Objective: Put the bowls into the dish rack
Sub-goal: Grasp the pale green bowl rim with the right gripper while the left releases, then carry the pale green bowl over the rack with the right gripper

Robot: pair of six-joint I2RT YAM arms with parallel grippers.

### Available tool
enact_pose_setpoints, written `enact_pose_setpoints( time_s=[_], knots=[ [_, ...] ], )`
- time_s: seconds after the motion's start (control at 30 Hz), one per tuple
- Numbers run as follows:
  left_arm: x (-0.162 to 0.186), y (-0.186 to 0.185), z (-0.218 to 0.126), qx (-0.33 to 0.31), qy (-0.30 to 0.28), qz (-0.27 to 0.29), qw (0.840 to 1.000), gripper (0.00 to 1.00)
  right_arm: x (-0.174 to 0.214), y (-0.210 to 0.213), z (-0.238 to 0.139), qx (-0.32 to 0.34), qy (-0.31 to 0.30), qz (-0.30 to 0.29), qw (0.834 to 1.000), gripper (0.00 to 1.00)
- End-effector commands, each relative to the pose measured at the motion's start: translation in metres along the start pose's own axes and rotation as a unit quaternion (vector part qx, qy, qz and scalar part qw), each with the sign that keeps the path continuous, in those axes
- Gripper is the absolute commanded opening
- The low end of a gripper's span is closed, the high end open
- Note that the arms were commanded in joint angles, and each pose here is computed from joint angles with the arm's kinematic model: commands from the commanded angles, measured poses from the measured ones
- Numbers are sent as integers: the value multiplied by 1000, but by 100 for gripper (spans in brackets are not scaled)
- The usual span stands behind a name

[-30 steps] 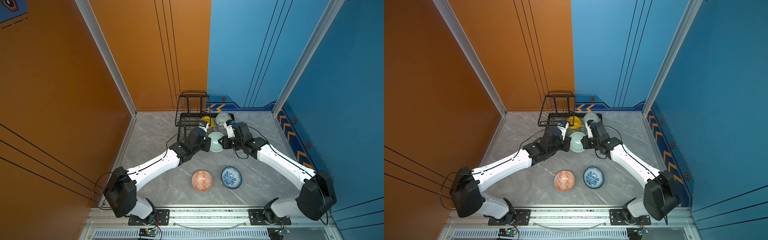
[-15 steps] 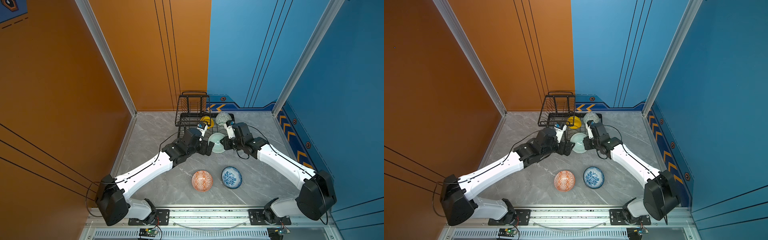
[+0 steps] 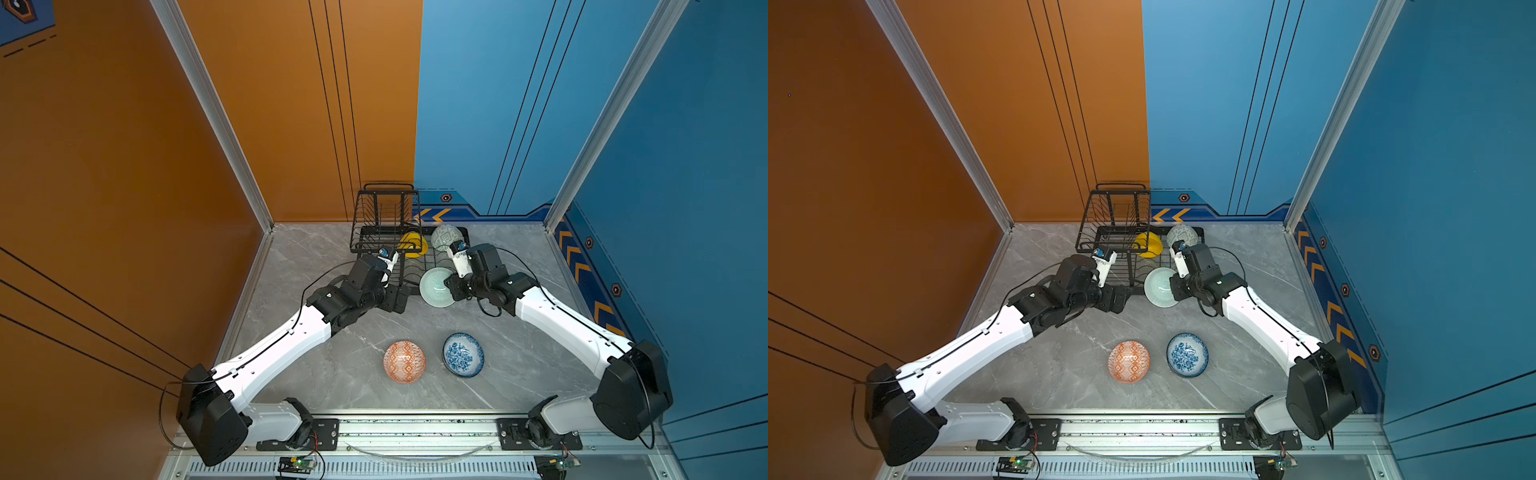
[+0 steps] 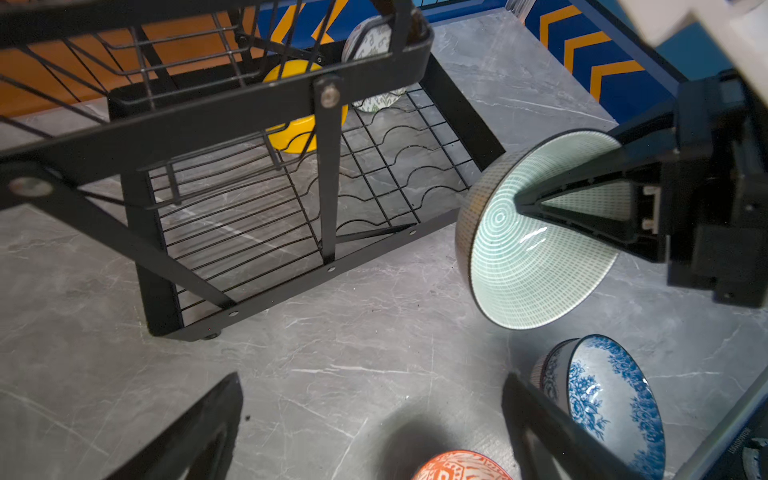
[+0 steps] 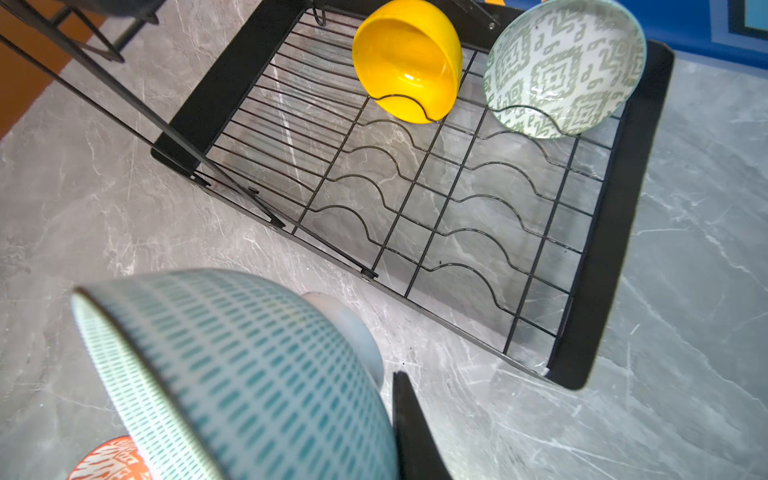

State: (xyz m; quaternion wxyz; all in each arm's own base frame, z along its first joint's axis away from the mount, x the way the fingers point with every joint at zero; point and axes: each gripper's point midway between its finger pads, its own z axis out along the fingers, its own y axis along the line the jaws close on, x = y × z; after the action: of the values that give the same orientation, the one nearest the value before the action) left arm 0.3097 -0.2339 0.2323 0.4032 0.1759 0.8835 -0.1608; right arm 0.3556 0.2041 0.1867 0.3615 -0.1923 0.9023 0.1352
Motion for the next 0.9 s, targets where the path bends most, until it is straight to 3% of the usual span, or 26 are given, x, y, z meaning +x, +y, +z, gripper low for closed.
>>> enact_pose_setpoints(
  time_s=[0.0, 0.23, 0.47, 0.67, 0.87],
  knots=[
    [14, 7, -4, -1, 23, 5, 1000, 98, -24, -8, -12, 30, -28, -38, 998, 0],
    [19, 14, -4, -5, 34, -1, 999, 98, -28, -18, -15, 69, -29, -103, 992, 0],
    [22, 17, -2, -3, 45, -5, 999, 98, -33, -23, -11, 125, -29, -191, 973, 0],
    [24, 17, 0, 1, 53, -5, 999, 98, -37, -34, -8, 193, -51, -300, 933, 0],
    [23, 19, 4, 2, 65, -4, 998, 98, -53, -39, -12, 220, -90, -347, 907, 0]
  ],
)
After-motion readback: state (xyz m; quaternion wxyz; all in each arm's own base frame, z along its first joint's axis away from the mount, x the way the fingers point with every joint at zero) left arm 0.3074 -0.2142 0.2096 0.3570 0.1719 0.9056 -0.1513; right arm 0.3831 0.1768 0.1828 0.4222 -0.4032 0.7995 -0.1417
